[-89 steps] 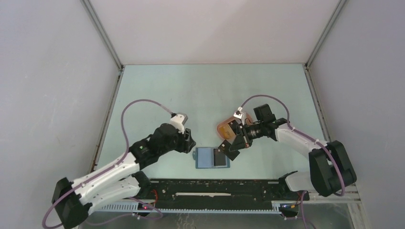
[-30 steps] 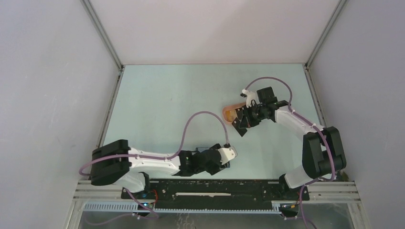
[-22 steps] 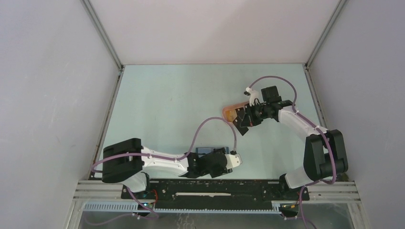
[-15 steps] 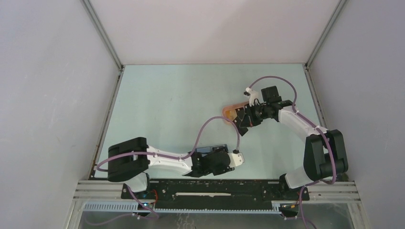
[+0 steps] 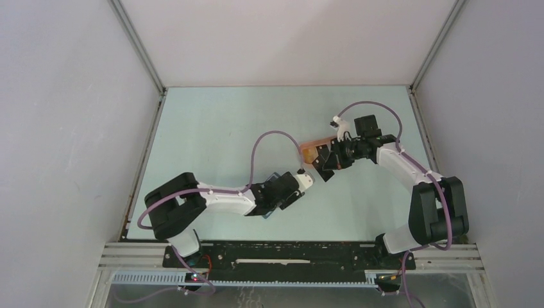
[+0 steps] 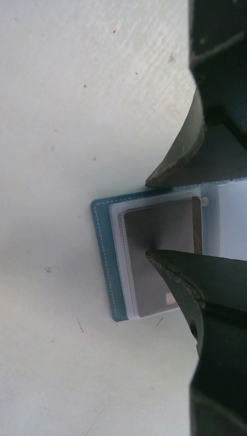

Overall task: Put the credit cards into the card holder
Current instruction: Insert the credit card into the card holder.

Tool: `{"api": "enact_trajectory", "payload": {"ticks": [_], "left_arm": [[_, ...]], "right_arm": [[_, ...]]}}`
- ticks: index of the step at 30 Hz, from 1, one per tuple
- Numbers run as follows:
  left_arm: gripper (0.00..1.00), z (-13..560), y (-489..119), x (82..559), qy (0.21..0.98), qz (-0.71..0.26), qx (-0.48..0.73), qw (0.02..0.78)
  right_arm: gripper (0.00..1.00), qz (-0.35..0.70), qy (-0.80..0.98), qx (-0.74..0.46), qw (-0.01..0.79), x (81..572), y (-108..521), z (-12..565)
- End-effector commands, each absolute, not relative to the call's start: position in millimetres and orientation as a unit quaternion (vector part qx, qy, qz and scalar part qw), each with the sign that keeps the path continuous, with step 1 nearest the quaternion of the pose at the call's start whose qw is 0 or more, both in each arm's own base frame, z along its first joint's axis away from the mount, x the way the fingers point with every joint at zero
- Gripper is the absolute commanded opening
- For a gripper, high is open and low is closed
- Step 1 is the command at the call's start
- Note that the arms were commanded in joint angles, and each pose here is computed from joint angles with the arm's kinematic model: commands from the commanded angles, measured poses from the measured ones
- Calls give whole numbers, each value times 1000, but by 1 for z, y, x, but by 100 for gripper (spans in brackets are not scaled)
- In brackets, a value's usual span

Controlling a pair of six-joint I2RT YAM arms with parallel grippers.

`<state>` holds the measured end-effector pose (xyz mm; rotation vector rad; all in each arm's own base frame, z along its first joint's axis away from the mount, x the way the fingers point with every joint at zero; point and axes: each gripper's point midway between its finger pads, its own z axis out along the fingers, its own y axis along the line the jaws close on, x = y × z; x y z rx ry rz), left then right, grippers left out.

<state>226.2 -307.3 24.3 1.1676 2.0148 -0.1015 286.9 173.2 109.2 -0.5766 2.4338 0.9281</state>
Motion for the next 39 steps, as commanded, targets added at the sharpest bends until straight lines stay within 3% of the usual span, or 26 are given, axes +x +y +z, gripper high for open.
{"api": "enact_trajectory", "payload": {"ticks": [1, 9, 18, 22, 30, 39], "left_arm": [[54, 60, -310, 235, 808, -79, 396, 430], [66, 112, -275, 218, 817, -154, 269, 486], [63, 77, -217, 184, 863, -275, -2, 425], [72, 55, -191, 180, 865, -278, -86, 409], [73, 35, -176, 176, 874, -278, -138, 374], [68, 23, -179, 182, 878, -285, -176, 341]], "right_arm": [[0, 369, 864, -231, 252, 284, 186, 130], [0, 423, 826, -291, 233, 267, 234, 136], [0, 477, 805, -322, 145, 264, 297, 116], [0, 484, 803, -330, 109, 266, 312, 104], [0, 485, 809, -331, 33, 262, 331, 75], [0, 483, 813, -326, -19, 252, 336, 53]]}}
